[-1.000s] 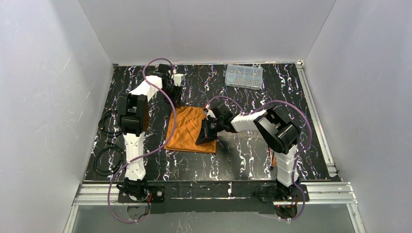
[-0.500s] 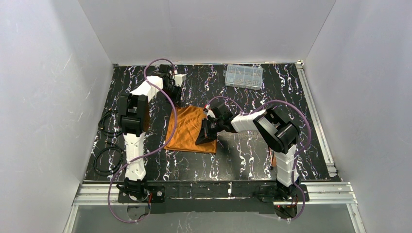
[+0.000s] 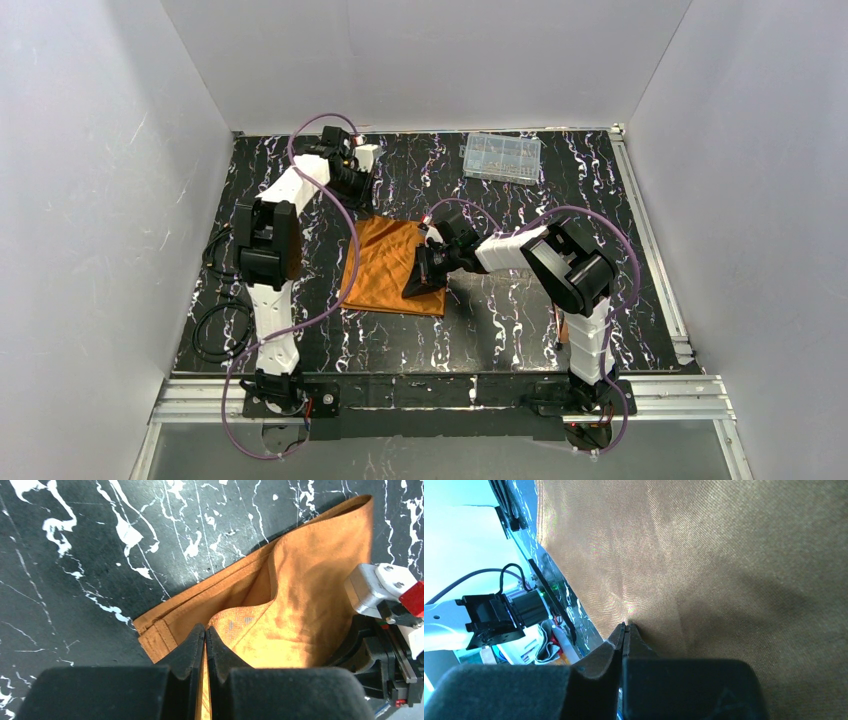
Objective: Fold the napkin into a case and place the utensils inside
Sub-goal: Pick up the top corner of the square folded napkin from the center of the board, then fold the top corner of the square-folded napkin at the center of the board.
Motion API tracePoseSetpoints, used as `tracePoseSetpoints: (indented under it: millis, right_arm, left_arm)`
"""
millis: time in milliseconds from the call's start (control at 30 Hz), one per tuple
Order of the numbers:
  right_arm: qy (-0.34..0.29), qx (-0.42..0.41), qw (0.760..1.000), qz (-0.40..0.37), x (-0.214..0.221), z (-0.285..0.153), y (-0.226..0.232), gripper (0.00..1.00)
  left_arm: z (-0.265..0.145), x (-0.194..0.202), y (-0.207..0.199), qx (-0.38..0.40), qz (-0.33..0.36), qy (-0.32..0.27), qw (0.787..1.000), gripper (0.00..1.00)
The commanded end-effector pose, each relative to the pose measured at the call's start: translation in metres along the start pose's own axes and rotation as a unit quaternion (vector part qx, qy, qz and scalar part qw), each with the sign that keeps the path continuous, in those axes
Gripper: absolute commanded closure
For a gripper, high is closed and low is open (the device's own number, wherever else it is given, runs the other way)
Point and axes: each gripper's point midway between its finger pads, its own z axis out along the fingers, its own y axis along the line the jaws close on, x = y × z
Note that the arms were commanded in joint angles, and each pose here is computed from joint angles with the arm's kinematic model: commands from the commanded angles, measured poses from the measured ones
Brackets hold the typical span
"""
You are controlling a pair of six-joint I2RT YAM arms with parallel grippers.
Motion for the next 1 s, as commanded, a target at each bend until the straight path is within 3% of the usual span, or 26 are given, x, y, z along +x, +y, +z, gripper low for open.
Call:
tracePoseSetpoints:
  millis: [0,467,567,767,967]
  right_arm:
    - [-0.004,0.004,1.000,-0.005,-0.002,0.005,-0.003,0.94]
    - [-0.028,-0.032,0.999,-0.023,-0.017,-0.002,0.024,0.91]
    - [-0.042,-0.057,0.997,-0.022,-0.021,-0.008,0.034,0.84]
    - [-0.087,-0.089,0.992,-0.017,-0.034,-0.051,0.056,0.52]
    - [-0.135,-0.091,0.987,0.009,-0.040,-0.090,0.056,0.41]
  left_arm:
    - [-0.017,0.002,-0.024,0.034,-0.001,-0.009,0.999,1.00]
    - [-0.061,0.019,-0.074,0.069,-0.028,-0.017,0.997,1.00]
    - [-0.062,0.029,-0.082,0.081,-0.056,0.004,0.995,1.00]
    - [-0.059,0.046,-0.101,0.091,-0.066,0.016,0.994,1.00]
    - [-0.059,0.057,-0.126,0.102,-0.060,0.016,0.993,1.00]
